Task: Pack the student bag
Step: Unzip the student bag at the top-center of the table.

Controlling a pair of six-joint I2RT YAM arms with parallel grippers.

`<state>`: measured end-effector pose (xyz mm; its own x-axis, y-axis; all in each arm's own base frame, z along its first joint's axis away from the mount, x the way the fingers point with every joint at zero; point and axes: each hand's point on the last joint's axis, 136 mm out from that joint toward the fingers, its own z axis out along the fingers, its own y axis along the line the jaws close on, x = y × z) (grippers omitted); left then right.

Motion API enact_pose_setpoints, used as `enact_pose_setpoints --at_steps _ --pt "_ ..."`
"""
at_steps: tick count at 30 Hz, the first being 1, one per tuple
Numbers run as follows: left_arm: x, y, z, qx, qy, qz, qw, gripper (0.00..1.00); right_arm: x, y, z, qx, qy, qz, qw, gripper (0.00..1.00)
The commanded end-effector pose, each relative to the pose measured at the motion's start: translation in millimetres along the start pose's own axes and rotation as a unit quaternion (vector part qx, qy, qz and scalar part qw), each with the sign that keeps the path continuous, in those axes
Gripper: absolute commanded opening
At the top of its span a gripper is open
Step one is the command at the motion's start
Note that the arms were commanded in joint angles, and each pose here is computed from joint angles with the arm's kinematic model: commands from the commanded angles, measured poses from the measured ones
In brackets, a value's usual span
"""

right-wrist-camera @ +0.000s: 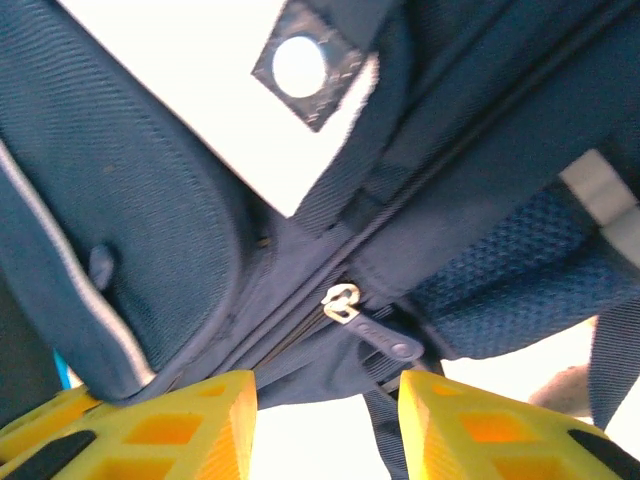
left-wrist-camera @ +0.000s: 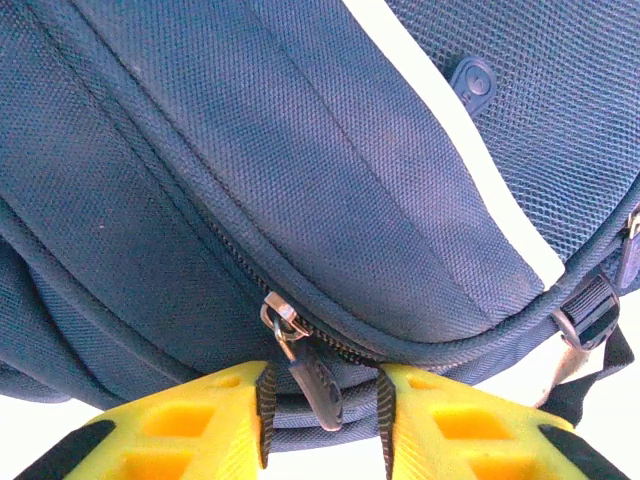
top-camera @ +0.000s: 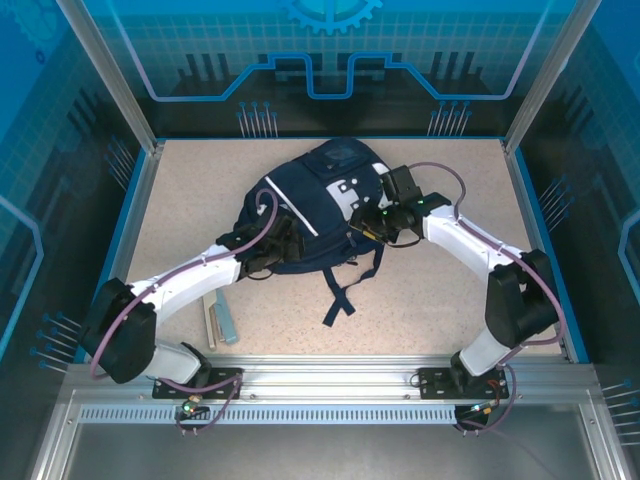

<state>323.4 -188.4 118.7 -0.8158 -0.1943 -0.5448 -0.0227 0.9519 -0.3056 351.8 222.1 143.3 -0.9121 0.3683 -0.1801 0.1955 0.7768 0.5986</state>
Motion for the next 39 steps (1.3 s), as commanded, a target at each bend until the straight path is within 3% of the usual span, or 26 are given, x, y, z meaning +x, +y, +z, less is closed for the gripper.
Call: enact_pose_setpoints --at_steps 1,6,17,22,32,39 --pt "1 1 2 0.019 0.008 0.024 0.999 0.37 8 15 -6 -0.027 0.01 -0.005 1.0 0.43" --pt "0 -1 6 0.024 0.009 0.026 0.999 0.36 13 21 -2 -0.032 0.018 -0.007 0.999 0.42" --pt "-2 0 13 0.017 0.007 0.025 1.0 0.18 20 29 3 -0.036 0.026 -0.01 0.999 0.4" --pt "-4 -2 9 0.026 -0.002 0.035 0.999 0.0 26 35 9 -0.038 0.037 -0.01 0.999 0.4" --pt "7 -60 -17 0.165 0.005 0.113 0.98 0.0 39 46 16 -0.067 0.046 0.068 0.994 0.57" --pt "30 -104 -18 0.21 0.029 0.155 0.965 0.0 44 14 9 -0.032 0.023 0.148 0.988 0.59"
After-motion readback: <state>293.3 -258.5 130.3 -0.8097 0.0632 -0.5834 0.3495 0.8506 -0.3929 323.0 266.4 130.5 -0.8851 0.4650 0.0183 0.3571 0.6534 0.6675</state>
